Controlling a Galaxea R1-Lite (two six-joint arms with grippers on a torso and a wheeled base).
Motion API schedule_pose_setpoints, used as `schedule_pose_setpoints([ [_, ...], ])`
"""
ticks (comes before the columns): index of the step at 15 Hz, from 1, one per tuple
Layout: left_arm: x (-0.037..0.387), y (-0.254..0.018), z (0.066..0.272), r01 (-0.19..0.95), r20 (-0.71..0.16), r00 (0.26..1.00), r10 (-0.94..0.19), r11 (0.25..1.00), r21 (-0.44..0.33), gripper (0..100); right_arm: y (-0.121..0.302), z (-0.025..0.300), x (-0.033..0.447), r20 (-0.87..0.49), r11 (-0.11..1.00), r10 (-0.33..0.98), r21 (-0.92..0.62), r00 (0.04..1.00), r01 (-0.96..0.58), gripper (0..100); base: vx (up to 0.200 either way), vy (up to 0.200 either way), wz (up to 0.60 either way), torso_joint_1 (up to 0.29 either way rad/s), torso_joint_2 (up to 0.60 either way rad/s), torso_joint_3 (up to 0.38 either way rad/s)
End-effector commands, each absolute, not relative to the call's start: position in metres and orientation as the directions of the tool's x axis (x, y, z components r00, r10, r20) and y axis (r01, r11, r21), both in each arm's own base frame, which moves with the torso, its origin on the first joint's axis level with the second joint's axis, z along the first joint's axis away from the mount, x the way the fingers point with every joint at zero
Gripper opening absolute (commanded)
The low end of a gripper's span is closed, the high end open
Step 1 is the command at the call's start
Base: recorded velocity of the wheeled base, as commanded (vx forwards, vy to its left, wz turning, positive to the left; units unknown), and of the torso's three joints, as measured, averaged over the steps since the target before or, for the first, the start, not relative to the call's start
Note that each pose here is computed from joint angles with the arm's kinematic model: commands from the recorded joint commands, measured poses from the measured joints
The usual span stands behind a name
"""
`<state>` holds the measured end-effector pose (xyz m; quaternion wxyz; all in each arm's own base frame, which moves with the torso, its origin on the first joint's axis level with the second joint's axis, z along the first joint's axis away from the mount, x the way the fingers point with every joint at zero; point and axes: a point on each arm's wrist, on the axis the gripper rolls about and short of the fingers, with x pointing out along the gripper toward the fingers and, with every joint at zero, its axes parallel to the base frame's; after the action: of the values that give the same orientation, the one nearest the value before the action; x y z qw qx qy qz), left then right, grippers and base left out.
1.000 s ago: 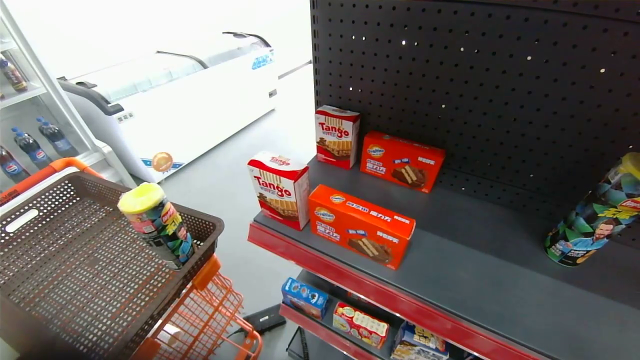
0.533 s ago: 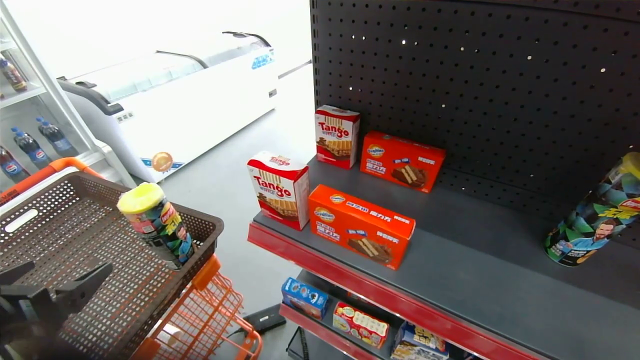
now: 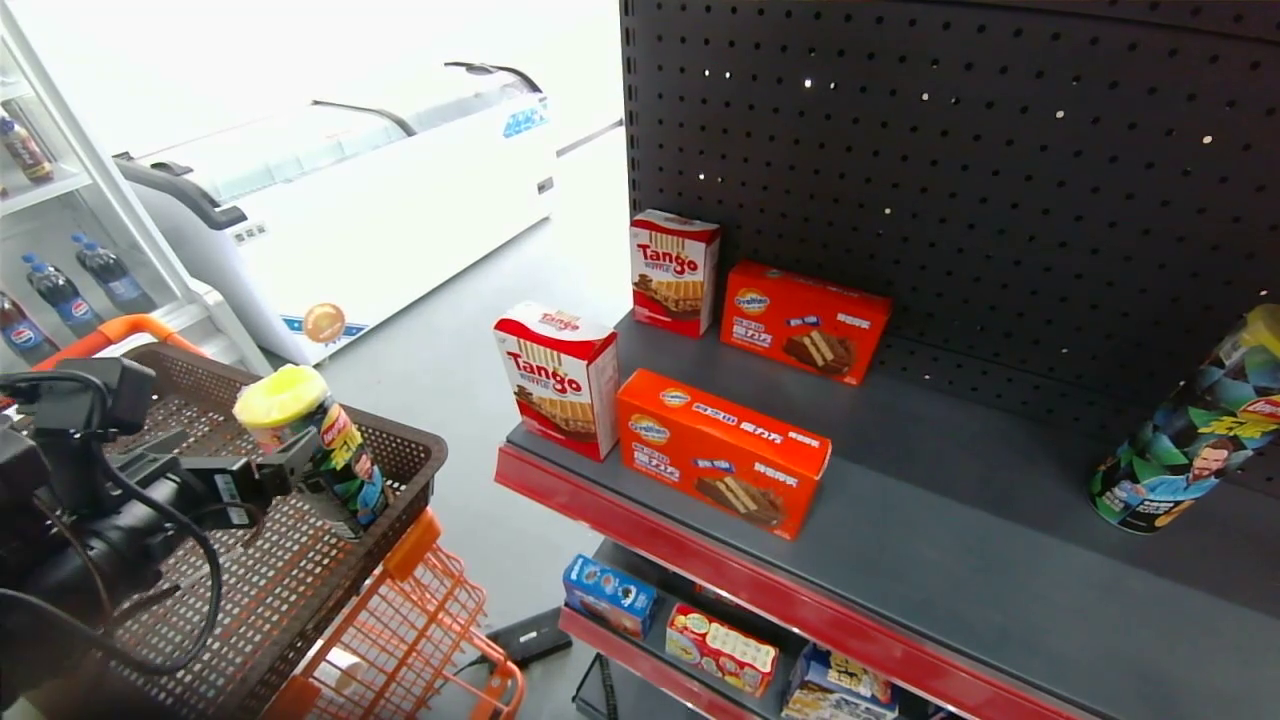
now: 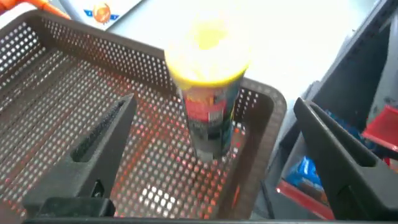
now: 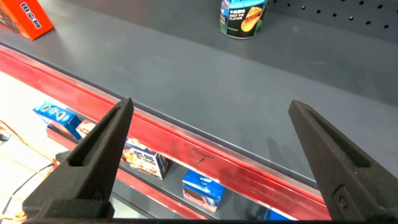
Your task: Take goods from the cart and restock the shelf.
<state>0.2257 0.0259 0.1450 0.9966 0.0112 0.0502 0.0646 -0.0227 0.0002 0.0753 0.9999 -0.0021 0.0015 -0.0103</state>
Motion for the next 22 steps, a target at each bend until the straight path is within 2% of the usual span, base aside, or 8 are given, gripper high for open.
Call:
schedule_pose_setpoints([
  [1,0.254,0.029,0.105,-0.124,-0.168,0.977,0.128,0.992,0.035,100,0.000,0.075,-0.023,-0.003,1.000,-0.021,-0.005,1.000,0.021,100,0.000,0.000,0.00,0.000,0.00,0.000],
  [10,0.307,0.044,0.068,-0.155,-0.110,0.981,0.158,0.987,0.031,100,0.000,0.075,-0.023,-0.003,1.000,-0.021,-0.005,1.000,0.021,100,0.000,0.000,0.00,0.000,0.00,0.000],
  [15,0.337,0.047,0.065,-0.153,-0.055,0.987,0.154,0.988,0.029,100,0.000,0.075,-0.023,-0.003,1.000,-0.021,-0.005,1.000,0.021,100,0.000,0.000,0.00,0.000,0.00,0.000],
  [16,0.343,0.047,0.067,-0.152,-0.026,0.988,0.153,0.988,0.025,0,0.000,0.075,-0.023,-0.003,1.000,-0.021,-0.005,1.000,0.021,100,0.000,0.000,0.00,0.000,0.00,0.000],
  [22,0.341,0.044,0.071,-0.143,-0.017,0.989,0.144,0.989,0.023,0,0.000,0.075,-0.023,-0.003,1.000,-0.021,-0.005,1.000,0.021,100,0.000,0.000,0.00,0.000,0.00,0.000],
])
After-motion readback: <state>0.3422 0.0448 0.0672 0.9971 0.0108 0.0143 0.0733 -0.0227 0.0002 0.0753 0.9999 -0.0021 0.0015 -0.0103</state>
